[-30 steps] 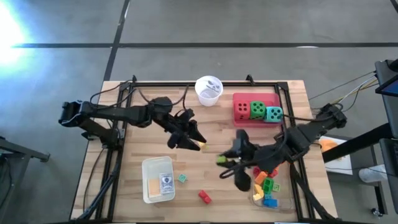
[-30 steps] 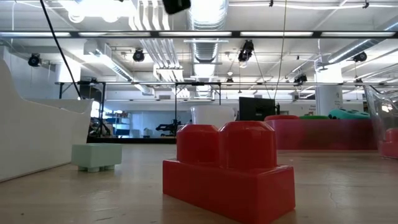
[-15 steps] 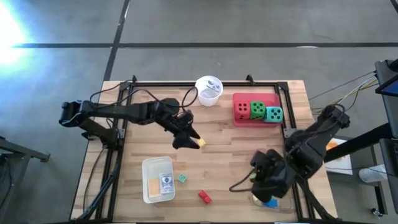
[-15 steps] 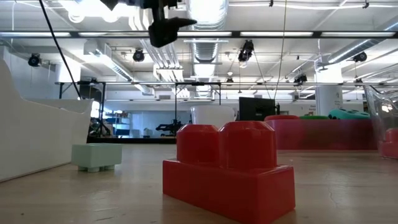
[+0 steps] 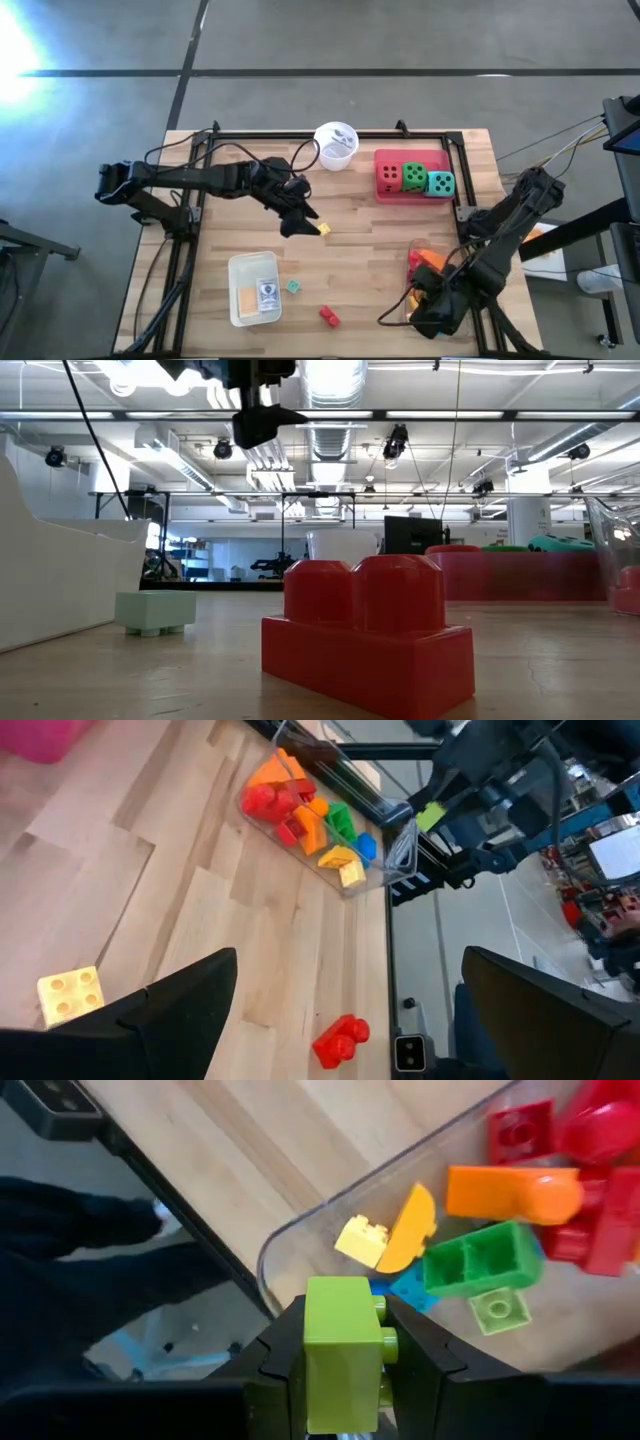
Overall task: Pick & Place Toys
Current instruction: Put the light green game piece into the transparent bin
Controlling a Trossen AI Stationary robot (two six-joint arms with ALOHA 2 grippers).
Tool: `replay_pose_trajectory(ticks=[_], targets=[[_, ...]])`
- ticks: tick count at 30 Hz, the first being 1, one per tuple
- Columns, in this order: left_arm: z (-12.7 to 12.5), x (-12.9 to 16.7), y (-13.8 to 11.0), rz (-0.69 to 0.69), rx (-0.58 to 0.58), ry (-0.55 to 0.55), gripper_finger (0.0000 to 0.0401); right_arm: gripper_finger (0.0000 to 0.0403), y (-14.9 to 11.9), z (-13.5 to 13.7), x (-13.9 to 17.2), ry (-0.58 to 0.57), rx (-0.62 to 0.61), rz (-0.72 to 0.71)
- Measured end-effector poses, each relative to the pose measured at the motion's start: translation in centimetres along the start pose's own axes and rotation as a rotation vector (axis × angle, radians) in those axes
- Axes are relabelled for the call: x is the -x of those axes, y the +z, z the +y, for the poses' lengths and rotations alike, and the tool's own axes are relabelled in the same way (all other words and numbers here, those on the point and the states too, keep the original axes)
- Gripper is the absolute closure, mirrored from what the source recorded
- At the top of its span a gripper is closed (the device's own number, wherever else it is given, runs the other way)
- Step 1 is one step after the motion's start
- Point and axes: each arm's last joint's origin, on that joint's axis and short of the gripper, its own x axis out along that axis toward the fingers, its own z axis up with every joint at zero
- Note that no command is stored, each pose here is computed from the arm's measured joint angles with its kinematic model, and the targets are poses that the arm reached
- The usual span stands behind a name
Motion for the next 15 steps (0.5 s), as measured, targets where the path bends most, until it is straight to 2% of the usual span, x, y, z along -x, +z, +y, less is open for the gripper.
replay_pose_trajectory(ticks=[7, 15], targets=[[0.2, 0.0, -0.3, 0.026, 0.011, 0.018, 0.0011, 0.0316, -0.1, -1.0, -3.9, 0.021, -0.001, 0.030], [0.3, 0.0, -0.4, 0.036, 0.011, 0.025, 0.0011, 0.0316, 0.0, -2.5, -7.0, 0.020, -0.007, 0.030]])
